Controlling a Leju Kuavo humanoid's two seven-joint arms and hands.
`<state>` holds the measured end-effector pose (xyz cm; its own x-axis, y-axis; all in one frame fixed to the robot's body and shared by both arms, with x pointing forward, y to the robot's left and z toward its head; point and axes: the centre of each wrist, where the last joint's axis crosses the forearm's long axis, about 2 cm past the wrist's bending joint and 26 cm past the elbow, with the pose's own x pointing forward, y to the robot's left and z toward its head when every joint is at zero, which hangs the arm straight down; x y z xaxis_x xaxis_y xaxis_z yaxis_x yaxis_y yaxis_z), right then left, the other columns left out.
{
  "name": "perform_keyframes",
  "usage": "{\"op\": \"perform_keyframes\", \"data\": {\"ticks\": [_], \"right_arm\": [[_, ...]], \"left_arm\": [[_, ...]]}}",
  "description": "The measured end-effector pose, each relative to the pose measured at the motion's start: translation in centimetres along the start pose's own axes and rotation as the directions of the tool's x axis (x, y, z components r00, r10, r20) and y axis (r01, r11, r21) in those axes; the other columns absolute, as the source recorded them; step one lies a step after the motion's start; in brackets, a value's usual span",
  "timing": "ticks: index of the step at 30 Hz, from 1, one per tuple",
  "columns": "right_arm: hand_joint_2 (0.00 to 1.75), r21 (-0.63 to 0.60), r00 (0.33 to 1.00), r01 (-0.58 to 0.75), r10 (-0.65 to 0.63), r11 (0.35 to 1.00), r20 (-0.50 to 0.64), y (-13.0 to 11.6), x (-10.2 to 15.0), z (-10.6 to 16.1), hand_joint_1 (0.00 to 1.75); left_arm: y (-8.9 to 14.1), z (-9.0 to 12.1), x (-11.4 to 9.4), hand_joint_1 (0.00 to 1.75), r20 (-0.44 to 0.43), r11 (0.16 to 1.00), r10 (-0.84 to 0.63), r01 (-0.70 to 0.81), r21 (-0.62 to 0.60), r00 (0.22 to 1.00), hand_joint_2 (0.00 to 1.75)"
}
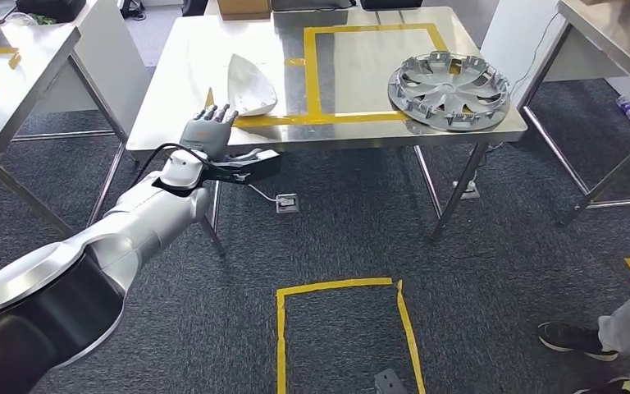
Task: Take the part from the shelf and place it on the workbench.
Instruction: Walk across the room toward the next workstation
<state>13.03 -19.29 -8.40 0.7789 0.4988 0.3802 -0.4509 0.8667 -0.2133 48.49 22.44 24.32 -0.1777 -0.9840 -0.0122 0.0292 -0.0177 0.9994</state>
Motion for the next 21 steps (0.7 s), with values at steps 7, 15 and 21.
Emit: {"op": "perform_keyframes", "data": {"ticks": [7,15,21], "right_arm": [[0.0,-0.002,1.0,0.0,0.0,1.0,0.001,-0.05,0.06,-0.01,0.0],[0.0,-0.002,1.0,-0.005,0.005,1.0,-0.003,0.01,-0.05,0.01,0.0],[0.0,-0.01,1.0,-0.019,0.019,1.0,-0.005,-0.41,0.21,-0.11,0.0]], "left_arm": [[0.1,-0.03,0.05,0.0,0.002,1.0,0.001,-0.001,0.002,1.0,0.0],[0.28,-0.1,0.26,0.0,0.014,1.0,0.007,-0.007,0.009,1.0,0.0],[0.46,-0.14,0.22,0.0,0.02,1.0,-0.006,0.005,0.023,1.0,0.0]]}}
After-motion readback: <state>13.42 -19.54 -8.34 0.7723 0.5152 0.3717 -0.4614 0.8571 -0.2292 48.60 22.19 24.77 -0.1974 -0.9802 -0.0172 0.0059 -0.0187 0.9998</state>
